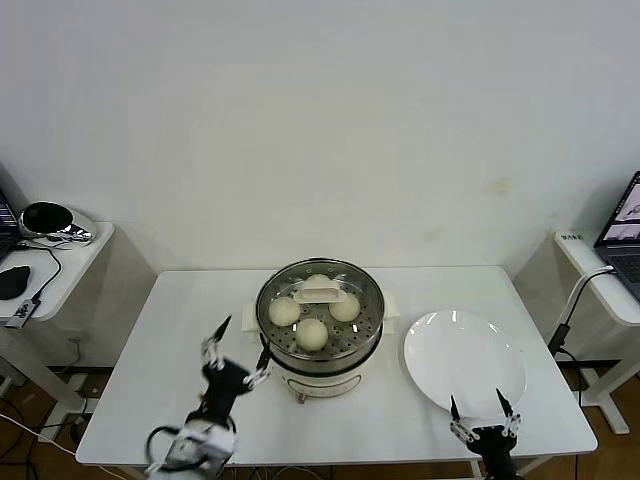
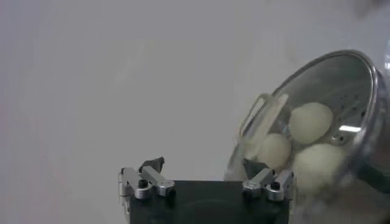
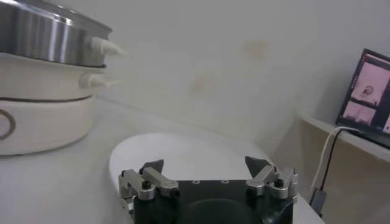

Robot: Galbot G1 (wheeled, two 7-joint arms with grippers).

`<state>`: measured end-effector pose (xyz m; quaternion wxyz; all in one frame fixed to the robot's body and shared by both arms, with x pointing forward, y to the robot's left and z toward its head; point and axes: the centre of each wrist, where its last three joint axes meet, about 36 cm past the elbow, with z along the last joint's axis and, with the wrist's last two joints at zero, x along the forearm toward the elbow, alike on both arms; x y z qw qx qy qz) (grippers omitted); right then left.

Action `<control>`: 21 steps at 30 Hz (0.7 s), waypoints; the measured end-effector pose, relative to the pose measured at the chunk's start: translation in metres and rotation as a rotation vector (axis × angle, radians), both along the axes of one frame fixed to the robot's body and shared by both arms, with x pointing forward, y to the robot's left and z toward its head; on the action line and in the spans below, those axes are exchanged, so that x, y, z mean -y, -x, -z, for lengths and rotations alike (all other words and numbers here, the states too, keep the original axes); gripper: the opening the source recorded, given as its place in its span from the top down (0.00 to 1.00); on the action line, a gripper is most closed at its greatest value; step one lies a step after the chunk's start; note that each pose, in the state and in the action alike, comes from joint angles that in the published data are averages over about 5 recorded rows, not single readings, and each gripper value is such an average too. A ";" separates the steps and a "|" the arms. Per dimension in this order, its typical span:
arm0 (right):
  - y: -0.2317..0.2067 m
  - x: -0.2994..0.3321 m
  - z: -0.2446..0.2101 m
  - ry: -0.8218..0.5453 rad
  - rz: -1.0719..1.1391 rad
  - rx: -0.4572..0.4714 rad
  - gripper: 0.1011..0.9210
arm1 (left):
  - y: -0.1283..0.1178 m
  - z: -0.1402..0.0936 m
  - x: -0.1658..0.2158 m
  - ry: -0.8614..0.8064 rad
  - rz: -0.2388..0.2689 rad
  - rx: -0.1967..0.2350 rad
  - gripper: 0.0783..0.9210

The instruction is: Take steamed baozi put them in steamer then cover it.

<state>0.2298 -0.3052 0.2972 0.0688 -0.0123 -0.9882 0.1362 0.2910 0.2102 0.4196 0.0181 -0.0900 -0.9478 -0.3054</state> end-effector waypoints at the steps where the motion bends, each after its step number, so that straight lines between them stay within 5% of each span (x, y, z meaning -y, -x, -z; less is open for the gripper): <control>1: 0.002 0.000 0.000 -0.006 -0.008 -0.003 0.12 | 0.006 0.006 -0.005 0.055 -0.016 -0.024 0.12; 8: 0.012 -0.004 -0.004 -0.055 -0.067 -0.035 0.12 | 0.040 0.038 -0.028 0.353 -0.136 -0.139 0.12; 21: 0.026 -0.013 -0.020 -0.145 -0.123 -0.077 0.12 | 0.073 0.072 -0.046 0.548 -0.269 -0.209 0.12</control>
